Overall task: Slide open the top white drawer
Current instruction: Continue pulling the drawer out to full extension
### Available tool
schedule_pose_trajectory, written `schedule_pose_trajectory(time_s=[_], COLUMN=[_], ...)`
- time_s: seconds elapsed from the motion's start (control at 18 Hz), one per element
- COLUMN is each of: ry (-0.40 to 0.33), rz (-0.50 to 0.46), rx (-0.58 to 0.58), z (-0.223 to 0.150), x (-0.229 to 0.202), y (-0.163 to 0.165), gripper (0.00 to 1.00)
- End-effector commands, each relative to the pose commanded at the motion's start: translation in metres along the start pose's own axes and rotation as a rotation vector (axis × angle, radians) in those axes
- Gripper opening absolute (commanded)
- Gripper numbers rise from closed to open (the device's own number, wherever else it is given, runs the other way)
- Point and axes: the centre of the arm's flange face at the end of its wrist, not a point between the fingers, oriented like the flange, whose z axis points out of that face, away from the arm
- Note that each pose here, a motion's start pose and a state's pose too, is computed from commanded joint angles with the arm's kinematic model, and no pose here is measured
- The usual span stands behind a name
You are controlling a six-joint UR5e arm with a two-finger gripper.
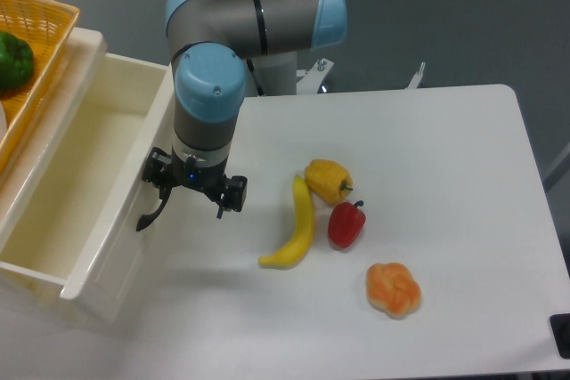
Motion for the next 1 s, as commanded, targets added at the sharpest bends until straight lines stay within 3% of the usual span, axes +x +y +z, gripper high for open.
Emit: schedule_pose_trajectory(time_s=[1.0], ry=[-0.007], rz=[-0.001], rx=[0.005], z=[-0.004], x=[-0.022], y=[0.005], gripper=[1.0])
